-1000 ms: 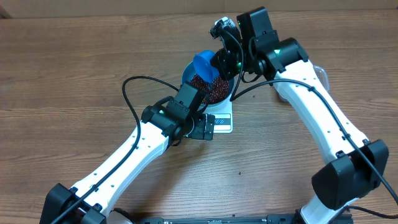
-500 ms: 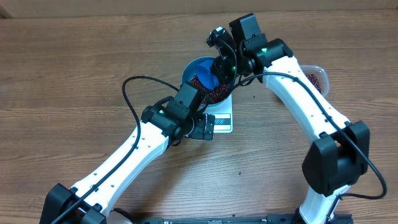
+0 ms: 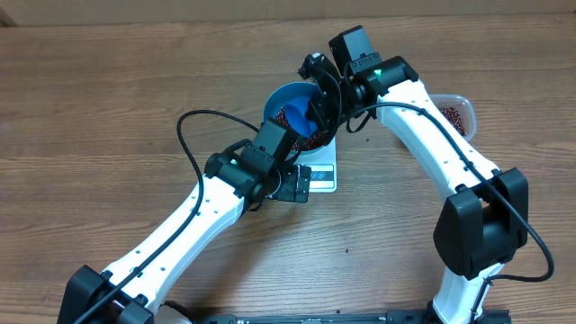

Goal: Scoop item into bowl and weigh 150g on scale

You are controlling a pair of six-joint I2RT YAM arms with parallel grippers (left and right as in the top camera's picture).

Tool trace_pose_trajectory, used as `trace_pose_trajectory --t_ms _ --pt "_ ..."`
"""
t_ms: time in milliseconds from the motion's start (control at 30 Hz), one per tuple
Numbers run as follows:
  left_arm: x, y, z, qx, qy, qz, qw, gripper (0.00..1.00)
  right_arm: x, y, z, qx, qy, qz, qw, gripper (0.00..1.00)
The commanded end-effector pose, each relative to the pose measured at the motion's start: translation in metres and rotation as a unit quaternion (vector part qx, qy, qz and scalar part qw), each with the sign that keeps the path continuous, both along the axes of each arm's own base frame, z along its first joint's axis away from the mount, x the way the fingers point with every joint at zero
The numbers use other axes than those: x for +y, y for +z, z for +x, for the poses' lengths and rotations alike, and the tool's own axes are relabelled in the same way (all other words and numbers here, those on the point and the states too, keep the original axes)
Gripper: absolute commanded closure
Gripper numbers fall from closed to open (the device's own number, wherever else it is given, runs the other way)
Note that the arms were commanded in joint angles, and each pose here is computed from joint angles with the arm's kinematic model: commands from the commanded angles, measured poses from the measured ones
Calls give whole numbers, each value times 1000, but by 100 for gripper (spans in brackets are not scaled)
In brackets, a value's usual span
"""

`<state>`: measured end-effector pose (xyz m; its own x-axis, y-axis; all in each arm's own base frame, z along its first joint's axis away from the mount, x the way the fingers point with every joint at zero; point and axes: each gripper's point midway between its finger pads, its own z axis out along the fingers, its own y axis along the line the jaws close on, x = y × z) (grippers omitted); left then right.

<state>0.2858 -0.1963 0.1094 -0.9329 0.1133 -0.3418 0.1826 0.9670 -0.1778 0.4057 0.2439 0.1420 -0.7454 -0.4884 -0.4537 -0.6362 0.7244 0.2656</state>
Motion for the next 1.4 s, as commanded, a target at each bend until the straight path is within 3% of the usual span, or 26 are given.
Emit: trace_pose_trajectory --t_ms 0,467,833,1033,1367 --pt "0 -5 -2 8 3 1 1000 0 11 3 -9 23 16 34 999 96" --pt "0 -5 -2 8 3 1 1000 1 5 34 9 32 -49 80 995 96" --pt "0 -5 -2 8 3 1 1000 0 -5 44 10 54 -50 124 990 96" --pt "0 -5 -1 8 3 1 1000 0 3 66 0 75 -23 191 978 96" --pt "0 -5 -1 8 4 1 1000 0 -15 101 11 16 -32 209 977 96"
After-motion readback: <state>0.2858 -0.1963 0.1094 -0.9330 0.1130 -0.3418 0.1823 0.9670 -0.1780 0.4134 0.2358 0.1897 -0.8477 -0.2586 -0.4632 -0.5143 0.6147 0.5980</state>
